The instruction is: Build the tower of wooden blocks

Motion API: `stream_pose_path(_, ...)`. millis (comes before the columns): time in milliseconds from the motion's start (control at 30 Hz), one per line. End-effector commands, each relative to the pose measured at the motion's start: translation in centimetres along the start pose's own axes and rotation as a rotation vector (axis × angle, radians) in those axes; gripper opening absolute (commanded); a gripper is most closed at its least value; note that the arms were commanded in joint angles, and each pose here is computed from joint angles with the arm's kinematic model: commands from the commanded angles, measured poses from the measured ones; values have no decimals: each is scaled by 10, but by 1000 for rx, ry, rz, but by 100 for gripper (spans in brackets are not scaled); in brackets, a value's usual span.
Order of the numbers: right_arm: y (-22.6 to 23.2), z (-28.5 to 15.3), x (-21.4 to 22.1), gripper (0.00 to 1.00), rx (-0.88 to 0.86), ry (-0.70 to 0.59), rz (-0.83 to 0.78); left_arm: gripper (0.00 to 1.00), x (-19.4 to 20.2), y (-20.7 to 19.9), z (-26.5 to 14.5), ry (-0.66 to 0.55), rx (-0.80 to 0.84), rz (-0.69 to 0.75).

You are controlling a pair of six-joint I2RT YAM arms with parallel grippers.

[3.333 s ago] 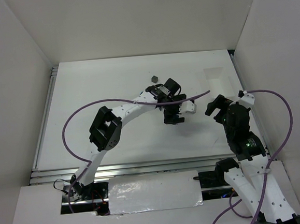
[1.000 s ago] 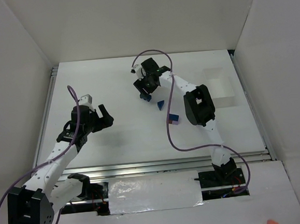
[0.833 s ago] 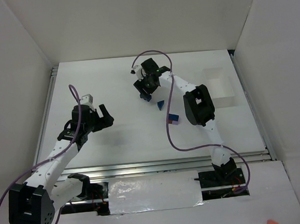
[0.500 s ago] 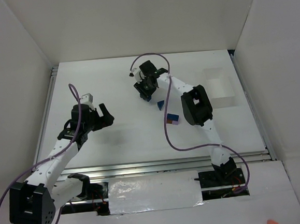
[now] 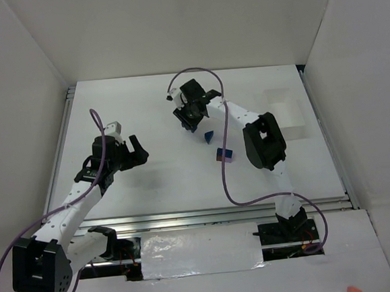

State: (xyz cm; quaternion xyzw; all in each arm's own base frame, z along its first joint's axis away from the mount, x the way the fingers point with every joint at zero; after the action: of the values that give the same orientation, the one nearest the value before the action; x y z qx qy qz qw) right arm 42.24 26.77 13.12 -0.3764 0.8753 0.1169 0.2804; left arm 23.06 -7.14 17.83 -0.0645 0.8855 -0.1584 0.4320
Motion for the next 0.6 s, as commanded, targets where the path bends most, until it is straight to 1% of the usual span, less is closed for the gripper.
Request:
stream_pose_path(0, 9, -87, -59, 23, 61, -257, -42, 99, -5, -2, -3, -39, 33, 10)
stream_pose_path(67, 7, -108, -67, 23, 112, -287, -45, 99, -6, -4, -5, -44, 46, 12)
stream_pose_path(100, 7, -127, -71, 23, 133, -311, -47, 99, -6, -5, -7, -53, 52, 12)
stream_pose_path(167, 3, -147, -74, 23, 149, -332, -48, 99, -7, -6, -8, -64, 56, 12)
stream_pose_path(233, 2, -171, -71, 23, 148, -341, -70, 99, -7, -6, -10, -68, 55, -1)
stream_pose_path(267, -1, -178, -68, 23, 149, -344, -73, 99, -7, -7, -11, -70, 60, -2)
stream_pose_path(300, -2, -179, -58, 23, 148, -320, -75, 99, -6, -7, -11, -71, 61, -7)
stream_pose_path(333, -3, -198, -54, 23, 168, -342, -79, 99, -5, -8, -11, -72, 67, -15)
stream_pose_path(367, -7, -203, -47, 23, 181, -335, -71, 99, -5, -9, -12, -76, 73, -16)
stream_pose_path(400, -6, -200, -34, 23, 163, -299, -73, 99, -5, -11, -12, -76, 89, -12)
stream_pose_path(433, -4, -212, -28, 24, 157, -295, -99, 99, -5, -11, -12, -75, 90, -12)
stream_pose_path(467, -2, -206, -15, 24, 140, -257, -105, 99, -5, -13, -11, -77, 98, -5)
stream_pose_path(500, -1, -206, -9, 24, 139, -247, -116, 99, -6, -13, -11, -80, 85, -5)
stream_pose_path(533, 1, -208, -4, 24, 137, -246, -162, 99, -7, -14, -10, -86, 75, -3)
stream_pose_path(567, 3, -201, 8, 24, 121, -220, -185, 99, -6, -14, -9, -85, 70, 1)
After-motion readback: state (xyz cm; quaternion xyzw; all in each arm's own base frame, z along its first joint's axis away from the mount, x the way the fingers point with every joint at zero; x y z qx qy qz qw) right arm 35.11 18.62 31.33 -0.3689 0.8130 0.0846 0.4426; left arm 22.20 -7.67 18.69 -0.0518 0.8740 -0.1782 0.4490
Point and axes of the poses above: each gripper's point midway between its finger pads, its own z axis out along the fingers, its own y axis along the line the jaws close on, x = y × z, the point moved 9 cm from there along -z, back along the fingers, and after that the axes turned 4 degrees about z, right-handed, at the moved point
